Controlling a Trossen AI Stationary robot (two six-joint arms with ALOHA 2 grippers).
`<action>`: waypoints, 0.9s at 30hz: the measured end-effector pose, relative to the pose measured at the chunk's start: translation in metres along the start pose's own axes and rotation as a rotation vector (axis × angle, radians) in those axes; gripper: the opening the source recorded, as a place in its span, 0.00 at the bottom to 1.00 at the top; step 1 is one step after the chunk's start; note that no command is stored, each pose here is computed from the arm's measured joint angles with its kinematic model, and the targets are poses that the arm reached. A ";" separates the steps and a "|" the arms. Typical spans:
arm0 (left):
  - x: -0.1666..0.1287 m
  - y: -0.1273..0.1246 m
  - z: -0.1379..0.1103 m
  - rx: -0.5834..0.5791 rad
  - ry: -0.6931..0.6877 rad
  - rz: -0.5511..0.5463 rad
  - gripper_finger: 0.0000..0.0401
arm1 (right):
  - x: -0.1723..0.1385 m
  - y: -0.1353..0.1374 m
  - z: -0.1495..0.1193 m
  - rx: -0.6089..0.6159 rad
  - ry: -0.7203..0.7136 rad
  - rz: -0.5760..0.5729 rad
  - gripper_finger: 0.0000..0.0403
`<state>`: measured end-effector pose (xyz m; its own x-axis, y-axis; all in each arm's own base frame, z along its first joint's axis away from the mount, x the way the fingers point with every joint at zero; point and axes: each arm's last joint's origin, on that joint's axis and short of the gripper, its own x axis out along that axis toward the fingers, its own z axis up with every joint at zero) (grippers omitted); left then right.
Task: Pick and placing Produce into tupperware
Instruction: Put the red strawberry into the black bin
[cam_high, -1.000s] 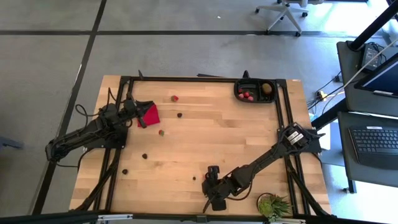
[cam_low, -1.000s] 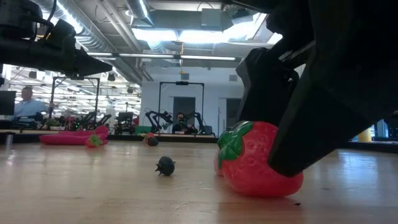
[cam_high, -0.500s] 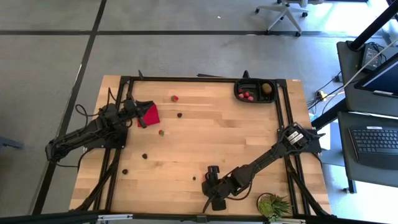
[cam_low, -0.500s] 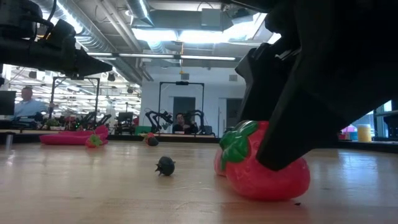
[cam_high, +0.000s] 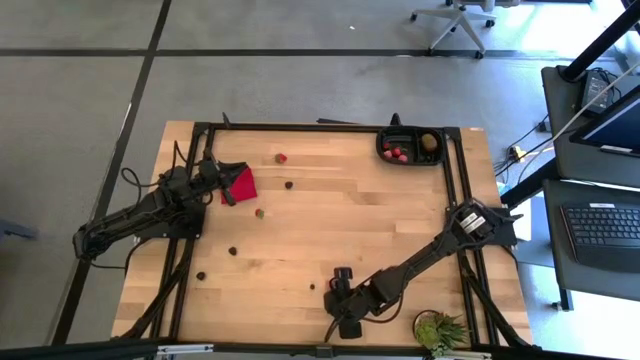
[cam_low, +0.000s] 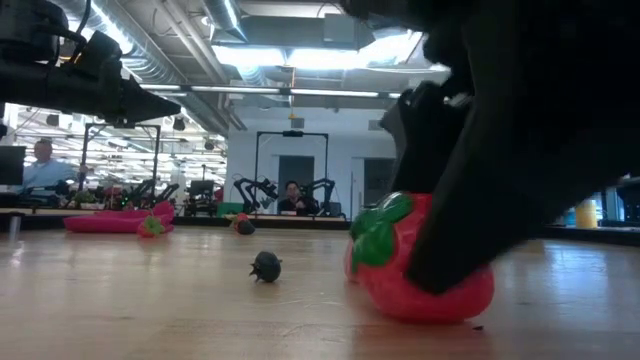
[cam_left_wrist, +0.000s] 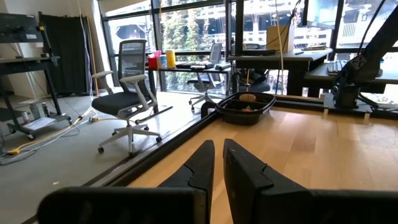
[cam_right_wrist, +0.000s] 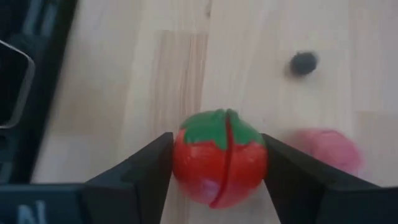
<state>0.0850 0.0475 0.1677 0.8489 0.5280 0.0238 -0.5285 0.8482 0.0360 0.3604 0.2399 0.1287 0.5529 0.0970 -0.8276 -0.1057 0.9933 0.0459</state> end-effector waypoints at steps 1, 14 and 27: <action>0.000 0.000 0.000 0.000 0.000 0.000 0.07 | 0.003 0.000 -0.002 -0.003 0.010 0.001 0.57; 0.000 0.000 0.000 -0.002 0.000 0.000 0.07 | 0.008 0.001 -0.004 0.023 0.004 -0.001 0.57; 0.000 0.000 0.000 -0.003 0.000 0.000 0.07 | -0.018 -0.014 0.029 0.223 0.142 -0.152 0.46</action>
<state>0.0850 0.0475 0.1677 0.8490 0.5278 0.0238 -0.5284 0.8484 0.0329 0.3754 0.2259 0.1592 0.4253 -0.0479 -0.9038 0.1626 0.9864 0.0242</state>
